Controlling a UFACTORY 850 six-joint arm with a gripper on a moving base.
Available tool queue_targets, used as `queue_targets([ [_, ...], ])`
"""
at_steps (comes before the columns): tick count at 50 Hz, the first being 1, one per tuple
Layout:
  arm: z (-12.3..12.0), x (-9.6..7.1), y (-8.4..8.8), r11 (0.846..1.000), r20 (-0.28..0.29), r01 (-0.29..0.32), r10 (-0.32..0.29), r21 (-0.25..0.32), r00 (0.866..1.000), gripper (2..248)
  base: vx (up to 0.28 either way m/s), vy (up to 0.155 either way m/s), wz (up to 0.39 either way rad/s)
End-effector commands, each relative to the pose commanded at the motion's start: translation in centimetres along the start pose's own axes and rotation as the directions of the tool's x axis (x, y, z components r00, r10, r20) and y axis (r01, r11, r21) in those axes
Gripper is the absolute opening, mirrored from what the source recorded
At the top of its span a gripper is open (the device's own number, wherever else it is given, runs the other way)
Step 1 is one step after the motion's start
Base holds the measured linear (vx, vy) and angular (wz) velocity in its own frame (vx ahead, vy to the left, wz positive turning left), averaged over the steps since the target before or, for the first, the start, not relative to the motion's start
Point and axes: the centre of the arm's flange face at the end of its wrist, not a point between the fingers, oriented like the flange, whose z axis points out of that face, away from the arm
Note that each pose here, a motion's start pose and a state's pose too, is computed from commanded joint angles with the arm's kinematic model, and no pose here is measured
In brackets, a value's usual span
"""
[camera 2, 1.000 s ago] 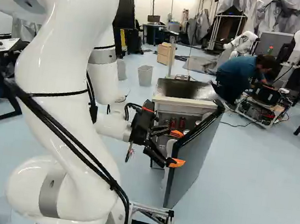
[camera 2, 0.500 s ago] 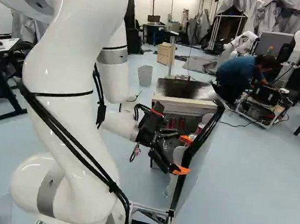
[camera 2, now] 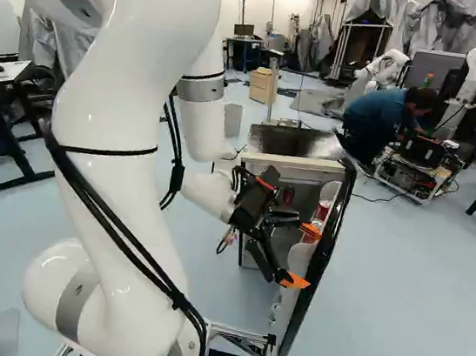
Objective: Grab a drink from the fridge
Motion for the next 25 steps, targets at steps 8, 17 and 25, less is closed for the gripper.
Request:
queue_targets([
  [8,1.2,0.4,-0.9,0.999,0.000,-0.028,0.028,-0.041,1.000,247,0.000,0.000,0.000],
  [17,2.6,0.8,-2.0,0.995,-0.003,-0.061,0.061,-0.082,0.998,247,0.000,0.000,0.000],
  [25,3.9,1.2,-3.1,0.989,-0.007,-0.089,0.089,-0.115,0.996,247,0.000,0.000,0.000],
])
